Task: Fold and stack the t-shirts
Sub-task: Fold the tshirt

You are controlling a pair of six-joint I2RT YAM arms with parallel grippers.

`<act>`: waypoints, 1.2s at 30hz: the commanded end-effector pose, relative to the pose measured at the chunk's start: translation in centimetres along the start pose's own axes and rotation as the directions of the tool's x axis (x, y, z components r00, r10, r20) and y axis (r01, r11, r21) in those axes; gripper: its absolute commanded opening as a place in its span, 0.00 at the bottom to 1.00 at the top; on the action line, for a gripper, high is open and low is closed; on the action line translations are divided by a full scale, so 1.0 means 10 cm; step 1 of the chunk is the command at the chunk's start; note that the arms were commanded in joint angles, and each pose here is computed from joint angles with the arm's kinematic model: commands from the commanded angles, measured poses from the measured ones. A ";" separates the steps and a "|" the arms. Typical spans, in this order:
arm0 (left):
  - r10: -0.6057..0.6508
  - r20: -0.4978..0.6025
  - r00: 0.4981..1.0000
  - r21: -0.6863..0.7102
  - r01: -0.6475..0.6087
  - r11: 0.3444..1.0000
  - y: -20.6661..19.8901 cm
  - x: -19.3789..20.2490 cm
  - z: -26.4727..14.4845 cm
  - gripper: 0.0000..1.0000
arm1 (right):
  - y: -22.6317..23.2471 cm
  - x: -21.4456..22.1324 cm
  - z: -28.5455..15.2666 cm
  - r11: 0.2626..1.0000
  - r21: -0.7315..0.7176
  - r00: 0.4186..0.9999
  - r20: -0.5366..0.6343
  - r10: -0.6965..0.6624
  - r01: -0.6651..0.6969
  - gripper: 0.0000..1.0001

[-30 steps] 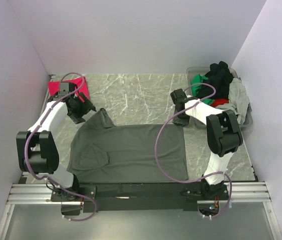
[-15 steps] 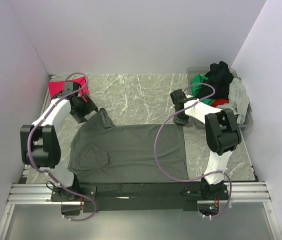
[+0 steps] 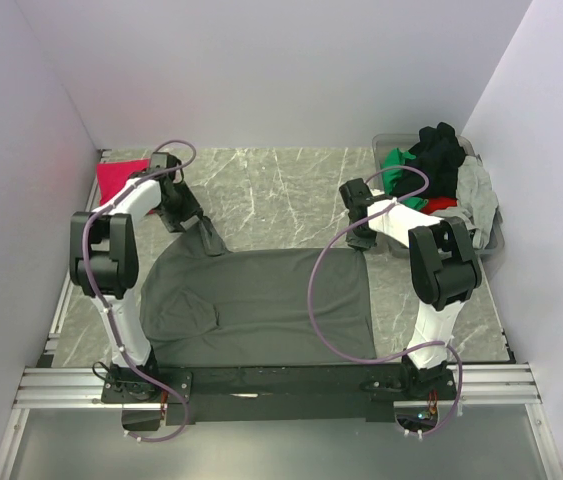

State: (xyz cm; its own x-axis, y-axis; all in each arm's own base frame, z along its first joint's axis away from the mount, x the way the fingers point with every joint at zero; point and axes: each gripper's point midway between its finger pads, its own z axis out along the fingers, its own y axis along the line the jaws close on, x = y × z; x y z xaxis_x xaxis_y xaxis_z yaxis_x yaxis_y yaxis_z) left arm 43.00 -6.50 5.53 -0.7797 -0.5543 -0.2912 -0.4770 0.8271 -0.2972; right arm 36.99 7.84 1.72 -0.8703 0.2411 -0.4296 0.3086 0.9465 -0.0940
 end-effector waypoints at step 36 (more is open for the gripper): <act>0.045 0.027 0.999 0.043 -0.046 0.998 -0.57 -0.19 0.47 0.36 | 0.07 0.01 0.02 0.998 -0.048 0.999 -0.021 -0.027 0.026 0.22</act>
State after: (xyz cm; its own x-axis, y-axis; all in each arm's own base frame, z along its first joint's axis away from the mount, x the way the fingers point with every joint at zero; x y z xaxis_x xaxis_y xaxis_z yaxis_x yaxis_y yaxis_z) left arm 48.30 -9.81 2.85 -0.7964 -0.5133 -0.3199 -0.4275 0.8519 -0.3026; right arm 36.96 8.60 1.63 -0.8852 0.2218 -0.4088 0.2698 0.9609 -0.0629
